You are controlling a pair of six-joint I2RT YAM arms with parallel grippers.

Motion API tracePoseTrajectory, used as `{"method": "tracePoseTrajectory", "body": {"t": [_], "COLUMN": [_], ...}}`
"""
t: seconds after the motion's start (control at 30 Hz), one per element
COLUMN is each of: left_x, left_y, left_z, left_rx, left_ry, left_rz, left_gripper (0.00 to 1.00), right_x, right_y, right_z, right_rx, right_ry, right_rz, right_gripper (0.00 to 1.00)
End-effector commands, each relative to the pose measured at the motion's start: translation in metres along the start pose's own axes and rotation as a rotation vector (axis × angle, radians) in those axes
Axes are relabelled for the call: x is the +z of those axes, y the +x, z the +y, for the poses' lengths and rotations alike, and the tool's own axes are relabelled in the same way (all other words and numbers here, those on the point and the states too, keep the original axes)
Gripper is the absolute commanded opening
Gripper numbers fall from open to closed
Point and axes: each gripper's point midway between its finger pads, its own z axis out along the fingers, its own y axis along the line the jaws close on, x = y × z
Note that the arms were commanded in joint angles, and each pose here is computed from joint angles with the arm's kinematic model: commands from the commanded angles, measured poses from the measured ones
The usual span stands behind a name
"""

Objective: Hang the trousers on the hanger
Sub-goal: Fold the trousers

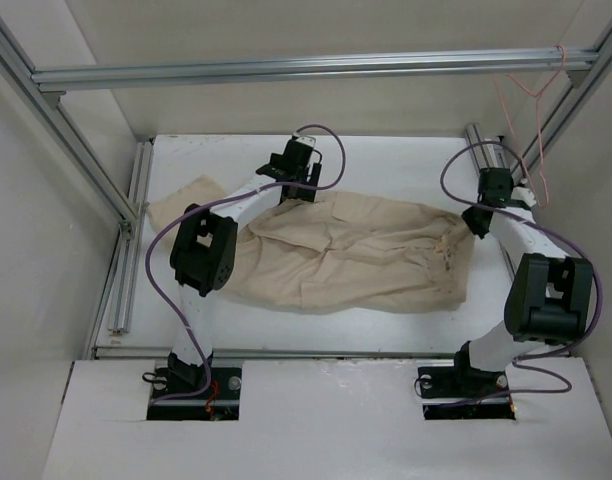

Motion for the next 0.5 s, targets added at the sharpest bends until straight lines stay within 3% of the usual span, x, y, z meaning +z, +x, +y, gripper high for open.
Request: {"method": "tracePoseTrajectory", "body": {"t": [0.0, 0.1, 0.13, 0.17, 0.23, 0.37, 0.47], "left_x": [-0.018, -0.015, -0.012, -0.009, -0.006, -0.006, 0.002], "left_y": [-0.020, -0.019, -0.020, -0.023, -0.030, -0.051, -0.057], "left_z": [0.002, -0.006, -0.009, -0.014, -0.021, -0.026, -0.032], "left_rx": [-0.025, -0.030, -0.038, -0.044, -0.043, -0.057, -0.051], "left_ry": [0.025, 0.063, 0.075, 0.091, 0.094, 0.101, 0.130], "left_rz": [-0.032, -0.032, -0.033, -0.038, -0.054, -0.129, -0.147], "left_gripper": [0.77, 0.77, 0.77, 0.77, 0.77, 0.78, 0.78], "right_x": [0.004, 0.009, 0.009, 0.005, -0.009, -0.039, -0.054], "right_y": [-0.062, -0.061, -0.060, -0.061, -0.055, -0.016, 0.026], "right_z": [-0.005, -0.007, -0.005, -0.003, 0.009, 0.023, 0.026], "right_rx": [0.098, 0.082, 0.067, 0.062, 0.032, -0.076, -0.157], "right_ry": [0.041, 0.040, 0.032, 0.021, -0.032, -0.123, -0.183], "right_rz": [-0.164, -0.160, -0.158, -0.156, -0.156, -0.110, -0.053], "right_gripper": [0.10, 0.32, 0.51, 0.63, 0.75, 0.84, 0.84]}}
